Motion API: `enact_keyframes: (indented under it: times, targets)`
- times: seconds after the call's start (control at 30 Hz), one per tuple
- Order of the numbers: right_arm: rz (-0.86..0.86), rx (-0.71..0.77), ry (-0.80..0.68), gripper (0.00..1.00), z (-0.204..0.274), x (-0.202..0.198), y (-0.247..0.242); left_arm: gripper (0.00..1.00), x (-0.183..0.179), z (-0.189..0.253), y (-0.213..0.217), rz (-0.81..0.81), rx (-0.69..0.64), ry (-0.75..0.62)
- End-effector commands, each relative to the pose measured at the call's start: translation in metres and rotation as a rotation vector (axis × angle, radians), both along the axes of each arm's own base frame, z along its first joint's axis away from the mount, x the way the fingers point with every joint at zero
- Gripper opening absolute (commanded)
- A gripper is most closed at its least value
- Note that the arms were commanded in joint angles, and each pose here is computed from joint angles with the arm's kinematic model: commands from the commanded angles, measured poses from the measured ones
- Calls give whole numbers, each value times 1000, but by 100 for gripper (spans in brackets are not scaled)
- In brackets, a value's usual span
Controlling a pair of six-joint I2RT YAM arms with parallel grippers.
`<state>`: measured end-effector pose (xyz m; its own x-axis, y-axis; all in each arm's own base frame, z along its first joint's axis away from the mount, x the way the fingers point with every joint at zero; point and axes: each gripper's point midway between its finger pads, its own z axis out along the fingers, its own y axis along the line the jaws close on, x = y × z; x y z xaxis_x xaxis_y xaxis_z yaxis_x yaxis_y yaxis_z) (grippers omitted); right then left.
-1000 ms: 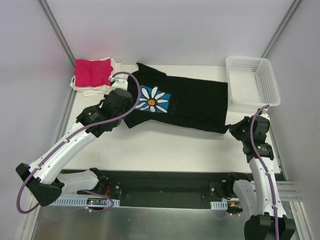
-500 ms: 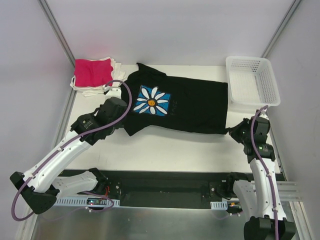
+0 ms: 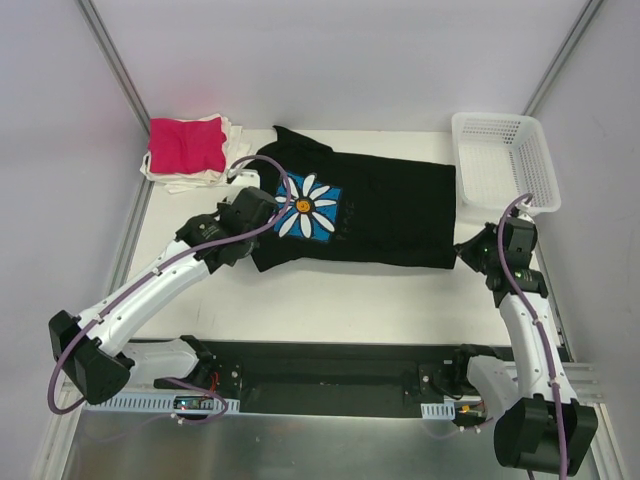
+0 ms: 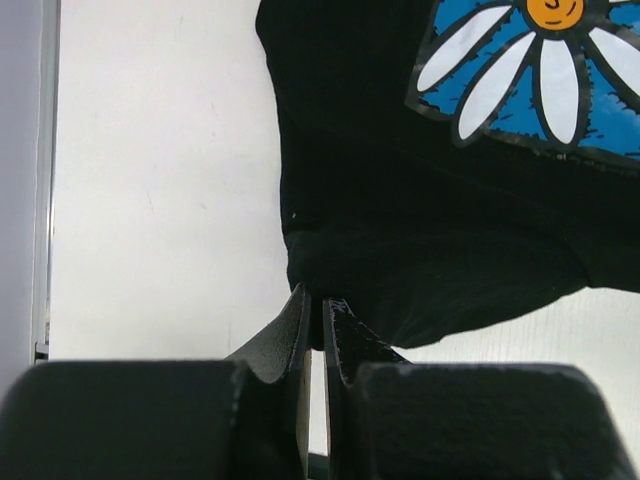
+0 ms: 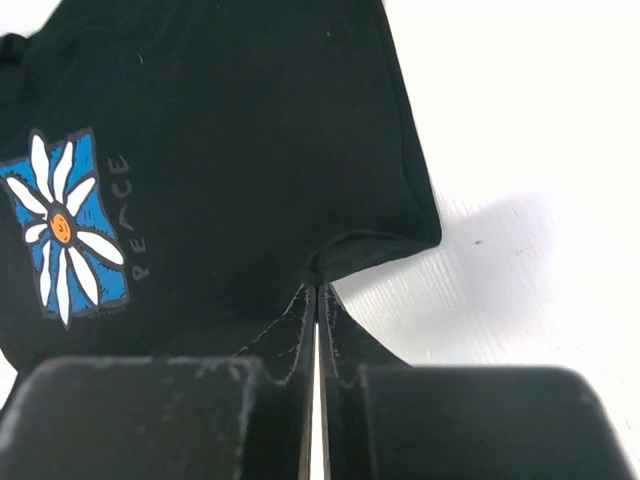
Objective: Fold and stack the t-shirts
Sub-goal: Fold the flattened tshirt in 1/3 of the way
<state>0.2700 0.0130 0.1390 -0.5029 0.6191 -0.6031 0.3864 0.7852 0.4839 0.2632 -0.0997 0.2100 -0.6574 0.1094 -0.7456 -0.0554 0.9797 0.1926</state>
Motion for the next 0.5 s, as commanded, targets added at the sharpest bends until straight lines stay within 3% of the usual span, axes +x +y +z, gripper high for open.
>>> enact_keyframes:
  times: [0.0,0.47]
  targets:
    - [-39,-36,-131,1,38,28,-12,0,16,9,5,35,15,-59]
    - [-50,14,-109,1,19,52,-10,0,55,31,6,39,58,-108]
